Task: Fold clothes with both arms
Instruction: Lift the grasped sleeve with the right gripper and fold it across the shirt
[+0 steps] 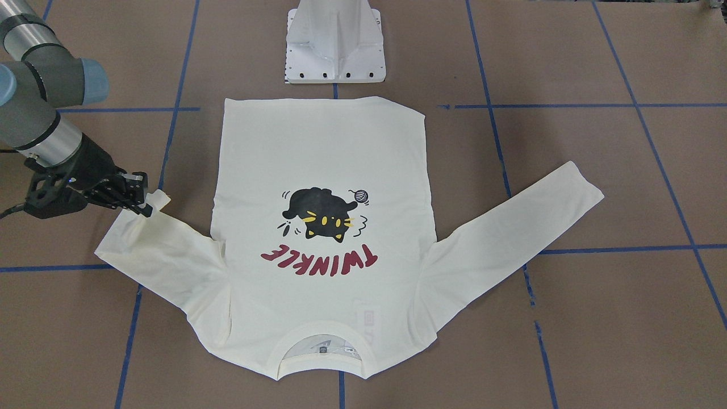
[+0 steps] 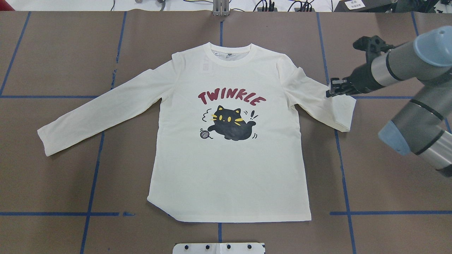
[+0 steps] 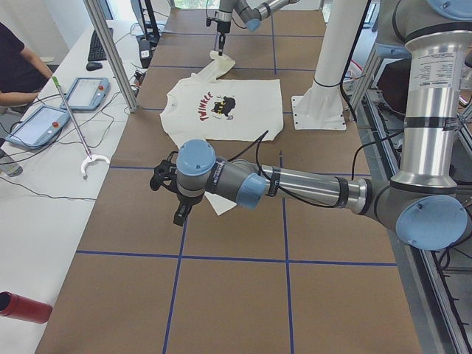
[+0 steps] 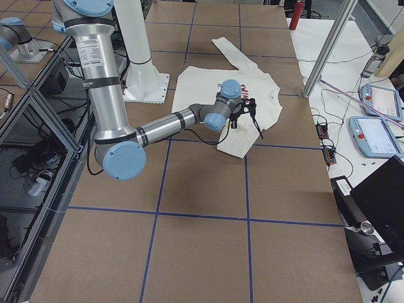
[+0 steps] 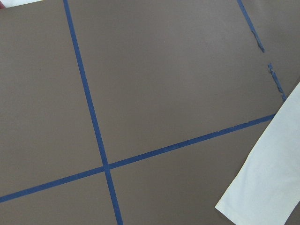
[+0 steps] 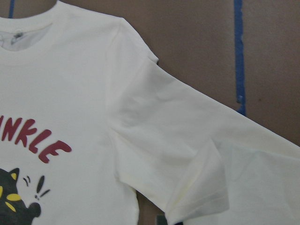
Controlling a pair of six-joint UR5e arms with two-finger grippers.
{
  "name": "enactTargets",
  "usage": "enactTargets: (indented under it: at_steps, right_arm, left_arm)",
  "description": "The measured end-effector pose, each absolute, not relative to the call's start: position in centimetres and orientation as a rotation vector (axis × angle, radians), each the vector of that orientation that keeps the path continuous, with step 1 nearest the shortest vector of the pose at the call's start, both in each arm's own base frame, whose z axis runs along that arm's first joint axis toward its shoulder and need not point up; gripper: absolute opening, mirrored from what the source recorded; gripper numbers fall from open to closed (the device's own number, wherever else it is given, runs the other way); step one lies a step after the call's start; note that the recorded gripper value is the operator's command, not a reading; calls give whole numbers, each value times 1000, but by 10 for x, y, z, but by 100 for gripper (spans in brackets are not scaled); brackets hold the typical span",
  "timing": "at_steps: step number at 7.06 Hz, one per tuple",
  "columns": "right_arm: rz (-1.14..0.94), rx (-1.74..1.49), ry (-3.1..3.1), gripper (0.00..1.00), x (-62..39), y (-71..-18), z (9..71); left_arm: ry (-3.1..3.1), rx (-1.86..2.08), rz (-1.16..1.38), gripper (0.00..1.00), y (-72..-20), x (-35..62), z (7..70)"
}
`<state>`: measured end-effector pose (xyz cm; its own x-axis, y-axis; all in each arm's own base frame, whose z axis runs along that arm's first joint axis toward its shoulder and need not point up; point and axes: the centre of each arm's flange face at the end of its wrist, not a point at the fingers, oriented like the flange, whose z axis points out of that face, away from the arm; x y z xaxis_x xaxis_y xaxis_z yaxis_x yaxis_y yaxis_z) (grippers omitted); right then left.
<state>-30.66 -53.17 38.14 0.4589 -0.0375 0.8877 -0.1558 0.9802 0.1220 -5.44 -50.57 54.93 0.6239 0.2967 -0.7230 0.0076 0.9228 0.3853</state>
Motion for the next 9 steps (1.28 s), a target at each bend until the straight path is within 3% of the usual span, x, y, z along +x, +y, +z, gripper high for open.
enactTargets:
  at_steps: [4,6,9]
  right_arm:
    - [253,263,-1259,0,-380,-633,173]
    - [272,311,-1246,0,-466,-654,88]
    - [255,348,-1193,0,-582,-610,73]
  left_arm:
    - [885,378,173,100,-507,-55,545]
    - [886,378,173,100,-508,-54,545]
    - [886,374,170,100,-507,-54,547]
